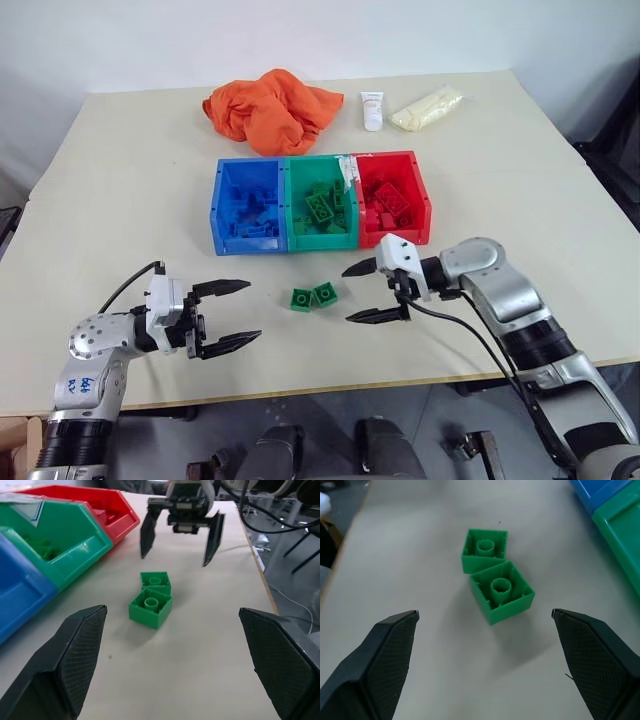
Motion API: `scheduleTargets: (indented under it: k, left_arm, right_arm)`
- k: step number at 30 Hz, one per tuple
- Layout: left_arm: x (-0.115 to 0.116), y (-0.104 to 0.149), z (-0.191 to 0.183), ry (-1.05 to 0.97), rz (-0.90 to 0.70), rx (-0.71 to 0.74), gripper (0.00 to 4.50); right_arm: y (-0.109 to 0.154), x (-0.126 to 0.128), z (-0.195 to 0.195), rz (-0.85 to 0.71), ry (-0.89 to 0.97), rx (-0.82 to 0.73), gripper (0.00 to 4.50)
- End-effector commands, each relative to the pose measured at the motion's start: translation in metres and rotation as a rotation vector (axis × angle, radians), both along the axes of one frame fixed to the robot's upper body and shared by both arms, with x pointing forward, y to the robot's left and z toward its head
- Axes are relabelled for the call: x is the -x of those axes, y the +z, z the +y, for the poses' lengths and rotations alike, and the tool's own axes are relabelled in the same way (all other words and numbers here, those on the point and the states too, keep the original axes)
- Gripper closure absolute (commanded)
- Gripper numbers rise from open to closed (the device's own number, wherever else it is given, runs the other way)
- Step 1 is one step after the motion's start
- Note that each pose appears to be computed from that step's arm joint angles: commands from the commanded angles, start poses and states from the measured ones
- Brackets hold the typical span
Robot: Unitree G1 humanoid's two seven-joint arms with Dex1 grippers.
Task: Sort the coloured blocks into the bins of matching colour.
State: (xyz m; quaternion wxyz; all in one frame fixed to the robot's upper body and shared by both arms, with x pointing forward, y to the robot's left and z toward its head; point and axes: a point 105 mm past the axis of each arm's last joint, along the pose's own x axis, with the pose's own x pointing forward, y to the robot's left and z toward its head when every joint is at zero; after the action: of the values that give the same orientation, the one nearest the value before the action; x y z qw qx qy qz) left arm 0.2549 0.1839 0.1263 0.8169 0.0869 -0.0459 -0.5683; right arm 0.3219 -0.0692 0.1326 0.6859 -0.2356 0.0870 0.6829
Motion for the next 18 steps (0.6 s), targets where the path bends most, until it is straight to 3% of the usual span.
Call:
scheduleTargets:
  k: [1,6,9,15,18]
  left_arm:
    - [0.004,0.012,-0.001,0.009,-0.048,0.021,0.0]
    - [0.006,0.012,0.0,0.025,-0.049,0.022,0.0]
    - [0.006,0.012,0.0,0.033,-0.05,0.025,0.0]
    - [0.005,0.012,0.002,0.04,-0.049,0.028,0.0]
    - [0.004,0.011,0.001,0.04,-0.047,0.029,0.0]
  right_arm:
    - [0.0,-0.005,0.016,-0.034,0.054,0.0,0.04]
    - [0.0,-0.016,0.028,-0.039,0.055,-0.027,0.21]
    - [-0.001,-0.023,0.033,-0.053,0.035,-0.032,1.0]
    - [0.009,-0.02,0.028,-0.077,0.041,-0.054,3.05]
    - [0.021,-0.018,0.027,-0.098,0.032,-0.092,3.05]
